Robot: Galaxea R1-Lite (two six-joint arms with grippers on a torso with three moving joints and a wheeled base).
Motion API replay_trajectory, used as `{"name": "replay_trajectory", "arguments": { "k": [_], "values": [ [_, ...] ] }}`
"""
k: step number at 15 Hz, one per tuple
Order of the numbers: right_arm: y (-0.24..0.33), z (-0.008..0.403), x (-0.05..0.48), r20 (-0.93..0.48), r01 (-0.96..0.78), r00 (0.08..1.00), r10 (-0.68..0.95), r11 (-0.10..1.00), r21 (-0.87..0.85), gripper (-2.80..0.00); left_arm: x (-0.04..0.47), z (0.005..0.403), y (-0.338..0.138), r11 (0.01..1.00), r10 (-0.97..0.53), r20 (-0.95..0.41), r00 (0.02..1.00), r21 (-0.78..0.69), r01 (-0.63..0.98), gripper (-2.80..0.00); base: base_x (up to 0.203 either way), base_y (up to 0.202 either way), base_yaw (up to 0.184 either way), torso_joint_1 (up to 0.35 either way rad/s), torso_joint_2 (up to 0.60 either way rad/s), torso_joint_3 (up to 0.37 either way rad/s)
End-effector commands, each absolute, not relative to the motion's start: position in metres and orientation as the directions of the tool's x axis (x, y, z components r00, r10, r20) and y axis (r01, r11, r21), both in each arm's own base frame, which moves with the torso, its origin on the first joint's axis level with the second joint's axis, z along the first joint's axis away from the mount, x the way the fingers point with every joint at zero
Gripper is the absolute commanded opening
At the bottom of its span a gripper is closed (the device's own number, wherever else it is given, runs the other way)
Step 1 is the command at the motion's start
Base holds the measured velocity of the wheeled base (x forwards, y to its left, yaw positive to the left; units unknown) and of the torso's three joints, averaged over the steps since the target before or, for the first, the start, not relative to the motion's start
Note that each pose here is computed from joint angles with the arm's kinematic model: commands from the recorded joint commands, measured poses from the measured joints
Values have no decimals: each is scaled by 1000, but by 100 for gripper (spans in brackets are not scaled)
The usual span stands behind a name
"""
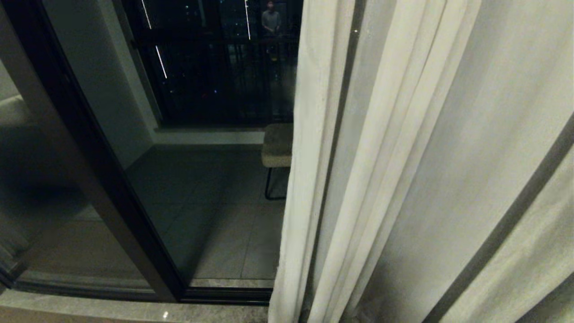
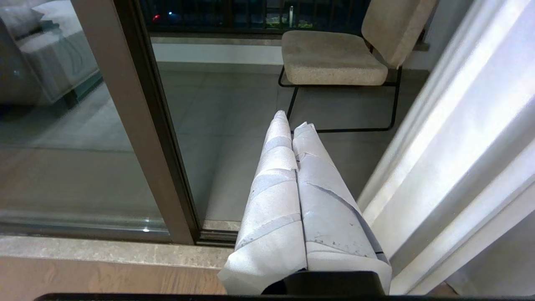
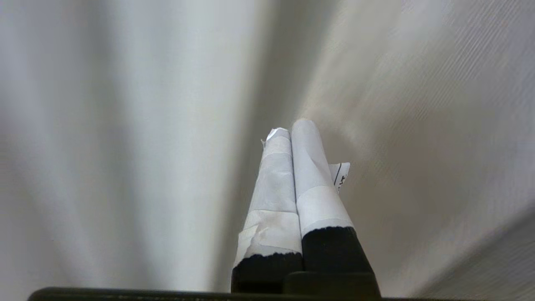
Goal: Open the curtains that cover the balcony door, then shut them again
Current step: Pull the inner curtains open on both sides
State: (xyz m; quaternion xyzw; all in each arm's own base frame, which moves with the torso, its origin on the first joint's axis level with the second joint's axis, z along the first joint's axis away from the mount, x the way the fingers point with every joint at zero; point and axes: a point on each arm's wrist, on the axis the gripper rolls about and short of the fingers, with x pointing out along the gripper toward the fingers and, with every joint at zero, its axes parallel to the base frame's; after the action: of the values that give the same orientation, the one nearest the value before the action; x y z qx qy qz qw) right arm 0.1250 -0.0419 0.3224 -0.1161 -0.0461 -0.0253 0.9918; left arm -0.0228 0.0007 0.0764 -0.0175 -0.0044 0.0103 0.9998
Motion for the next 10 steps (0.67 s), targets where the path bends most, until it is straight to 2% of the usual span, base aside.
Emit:
{"name": "replay_trajectory", "arguments": {
  "k": [1, 10],
  "values": [
    [-24, 323, 104, 137, -13, 989, 48, 971, -240, -280, -23, 76, 1, 999, 21, 9, 1000, -36, -21, -280, 0, 0, 0, 0, 0, 0],
    [9, 358, 118, 223, -323, 912, 345, 937, -131, -280, -23, 76, 1, 999, 21, 9, 1000, -36, -21, -280, 0, 0, 0, 0, 0, 0]
  ]
}}
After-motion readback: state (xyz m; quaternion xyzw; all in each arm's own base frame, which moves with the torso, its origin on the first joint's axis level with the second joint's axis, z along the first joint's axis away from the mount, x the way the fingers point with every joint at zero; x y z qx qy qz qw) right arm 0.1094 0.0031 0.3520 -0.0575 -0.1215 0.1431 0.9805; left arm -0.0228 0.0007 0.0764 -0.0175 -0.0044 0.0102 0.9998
